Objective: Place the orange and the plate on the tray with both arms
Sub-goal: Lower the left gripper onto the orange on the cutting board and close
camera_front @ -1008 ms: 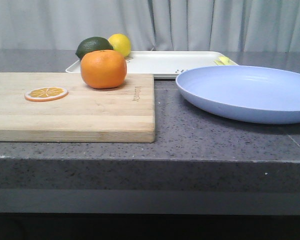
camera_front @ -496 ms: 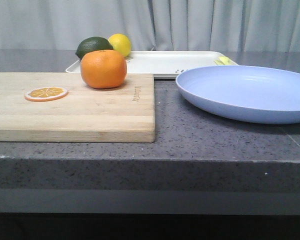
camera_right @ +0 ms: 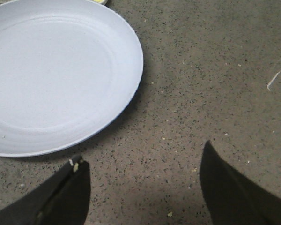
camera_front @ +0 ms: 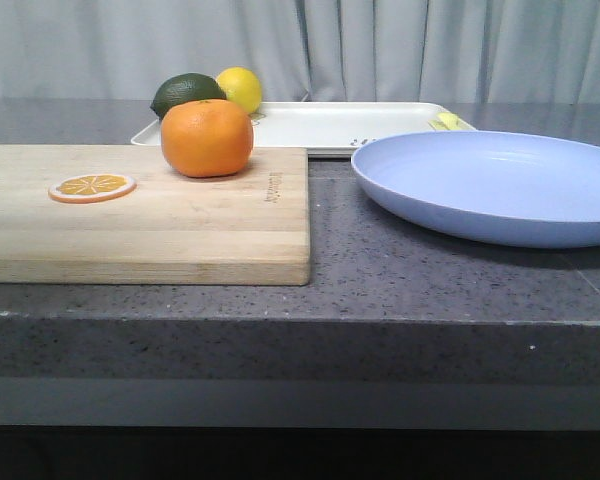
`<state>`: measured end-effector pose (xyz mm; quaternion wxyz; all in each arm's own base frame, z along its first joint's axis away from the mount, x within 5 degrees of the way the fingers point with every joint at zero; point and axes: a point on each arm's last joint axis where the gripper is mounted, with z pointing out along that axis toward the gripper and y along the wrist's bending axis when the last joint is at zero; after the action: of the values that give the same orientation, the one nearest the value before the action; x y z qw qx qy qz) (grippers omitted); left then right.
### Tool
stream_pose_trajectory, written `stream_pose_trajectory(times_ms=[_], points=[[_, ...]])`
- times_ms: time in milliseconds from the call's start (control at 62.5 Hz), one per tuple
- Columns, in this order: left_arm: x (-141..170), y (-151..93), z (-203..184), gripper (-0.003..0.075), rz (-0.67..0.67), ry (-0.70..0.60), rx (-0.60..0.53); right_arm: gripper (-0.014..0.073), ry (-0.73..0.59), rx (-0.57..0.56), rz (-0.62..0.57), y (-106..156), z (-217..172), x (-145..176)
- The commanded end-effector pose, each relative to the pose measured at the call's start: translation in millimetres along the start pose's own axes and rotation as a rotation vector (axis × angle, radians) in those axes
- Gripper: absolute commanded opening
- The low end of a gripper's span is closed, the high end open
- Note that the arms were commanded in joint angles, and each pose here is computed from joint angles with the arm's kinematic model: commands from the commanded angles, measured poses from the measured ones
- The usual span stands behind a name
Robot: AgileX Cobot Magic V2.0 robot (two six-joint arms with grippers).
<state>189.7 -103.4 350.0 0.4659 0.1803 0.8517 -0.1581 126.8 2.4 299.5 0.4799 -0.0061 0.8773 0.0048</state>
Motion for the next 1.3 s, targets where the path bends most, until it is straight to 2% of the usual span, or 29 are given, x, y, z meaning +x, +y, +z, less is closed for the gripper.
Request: stream_pose_trajectory(times_ms=[0, 208, 384, 736, 992, 1184, 1280], points=[[-25.7, -9.5, 10.0, 0.0607, 0.018, -0.085, 0.031, 0.0512, -0.087, 0.012, -0.019, -1.3, -4.7, -14.9], [-42.2, -19.6, 58.2, 0.0607, 0.056, -0.013, 0.044, 0.0512, -0.087, 0.012, -0.019, -1.3, -4.7, -14.9], [-50.8, -18.4, 98.5, 0.0607, 0.117, 0.040, 0.012, 0.0512, -0.085, 0.013, -0.019, -1.3, -4.7, -14.8], [-55.0, -20.1, 150.4, 0.0607, 0.127, 0.094, 0.007, 0.0512, -0.079, 0.013, -0.018, -1.3, -4.7, -14.3], [-44.4, -19.1, 177.7, 0.0607, 0.127, 0.147, 0.003, 0.0512, -0.079, 0.013, -0.018, -1.3, -4.7, -14.3], [-40.1, -18.6, 183.7, 0.0607, 0.127, 0.164, 0.002, 0.0512, -0.079, 0.013, -0.018, -1.3, -4.7, -14.3], [-39.5, -18.5, 183.6, 0.0562, 0.127, 0.172, 0.002, 0.0512, -0.079, 0.013, -0.018, -1.3, -4.7, -14.3]])
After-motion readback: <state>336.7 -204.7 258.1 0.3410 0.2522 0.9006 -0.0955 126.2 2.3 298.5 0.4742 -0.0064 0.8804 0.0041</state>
